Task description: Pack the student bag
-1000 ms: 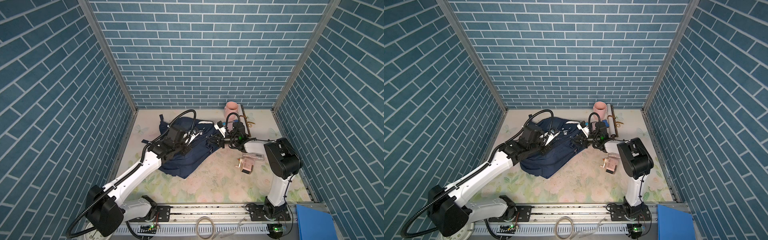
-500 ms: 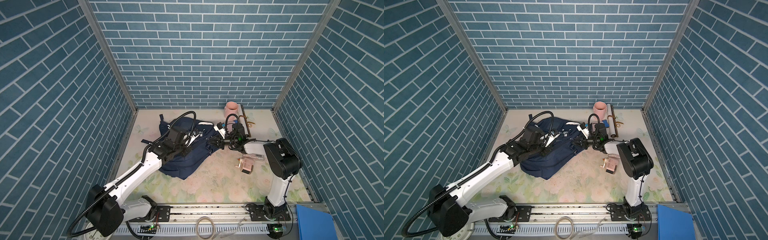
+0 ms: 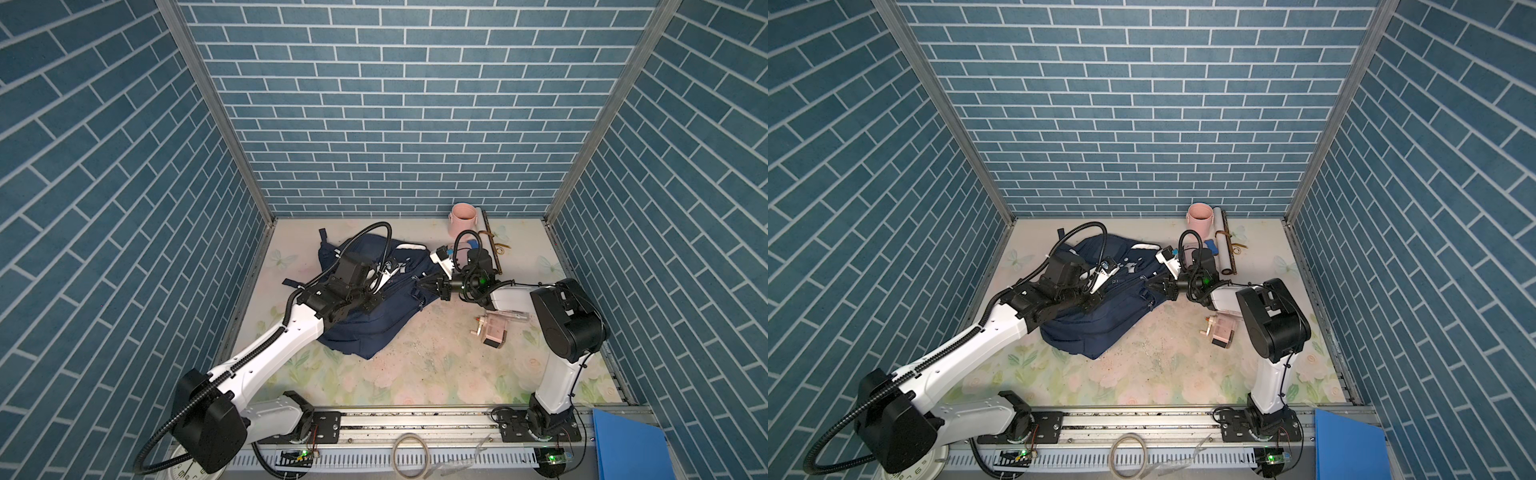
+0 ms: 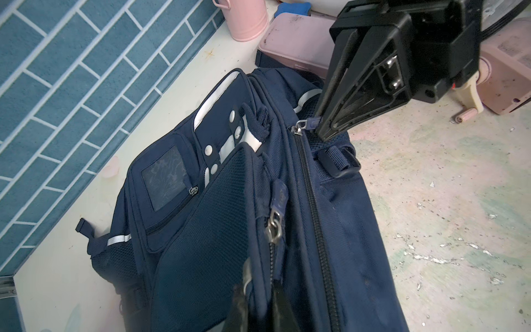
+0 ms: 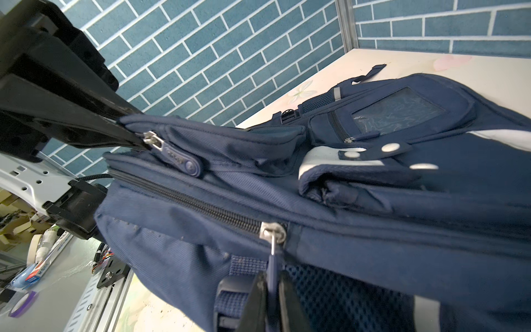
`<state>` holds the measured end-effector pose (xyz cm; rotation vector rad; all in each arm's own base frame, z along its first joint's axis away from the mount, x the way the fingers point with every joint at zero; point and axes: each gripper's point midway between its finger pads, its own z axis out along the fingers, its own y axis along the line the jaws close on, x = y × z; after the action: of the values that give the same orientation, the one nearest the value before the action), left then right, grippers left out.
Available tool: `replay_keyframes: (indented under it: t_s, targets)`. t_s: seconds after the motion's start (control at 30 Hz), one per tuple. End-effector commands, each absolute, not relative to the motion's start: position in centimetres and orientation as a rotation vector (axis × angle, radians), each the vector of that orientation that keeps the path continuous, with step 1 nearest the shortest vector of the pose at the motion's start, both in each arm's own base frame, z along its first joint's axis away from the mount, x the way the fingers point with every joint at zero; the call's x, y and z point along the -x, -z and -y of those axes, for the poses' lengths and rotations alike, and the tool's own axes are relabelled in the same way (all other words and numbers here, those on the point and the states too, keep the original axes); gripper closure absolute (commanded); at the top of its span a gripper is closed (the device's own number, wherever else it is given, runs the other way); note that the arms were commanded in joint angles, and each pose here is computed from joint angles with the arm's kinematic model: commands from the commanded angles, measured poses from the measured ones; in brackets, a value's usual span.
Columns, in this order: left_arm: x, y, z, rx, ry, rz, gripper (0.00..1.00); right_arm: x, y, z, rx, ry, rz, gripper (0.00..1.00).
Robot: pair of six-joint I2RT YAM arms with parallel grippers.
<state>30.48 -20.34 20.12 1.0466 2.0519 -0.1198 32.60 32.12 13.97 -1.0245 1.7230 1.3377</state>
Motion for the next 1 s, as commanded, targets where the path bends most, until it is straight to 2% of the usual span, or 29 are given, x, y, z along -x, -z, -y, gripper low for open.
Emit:
replay_keyframes:
  t_s: [0.0, 0.1, 0.37, 0.6, 0.8, 0.97]
  targets:
    - [-31.9, -23.3, 21.0, -0.965, 0.137, -1.951, 1.00, -32.6, -15.8, -32.1, 1.033, -1.284, -1.660, 0.93]
    - [-32.0, -23.5, 21.1, -0.908, 0.172, -1.989, 1.00, -33.2, -15.4, -31.9, 1.010, -1.193, -1.706, 1.00]
    - [-31.0, -23.4, 23.3, -0.681, 0.364, -2.123, 1.00, -34.1, -17.0, -31.5, 0.987, -1.040, -1.694, 1.00]
    - [-33.2, -24.0, 25.2, -0.470, 0.490, -2.161, 1.00, -29.0, -19.1, -33.6, 1.119, -1.075, -1.576, 1.00]
    - [-34.1, -24.4, 27.1, -0.401, 0.607, -2.192, 1.00, -24.4, -18.3, -34.6, 1.204, -1.100, -1.541, 1.00]
    - [-34.7, -25.1, 28.4, -0.308, 0.714, -2.191, 1.00, -23.9, -17.5, -33.9, 1.192, -1.049, -1.567, 1.00]
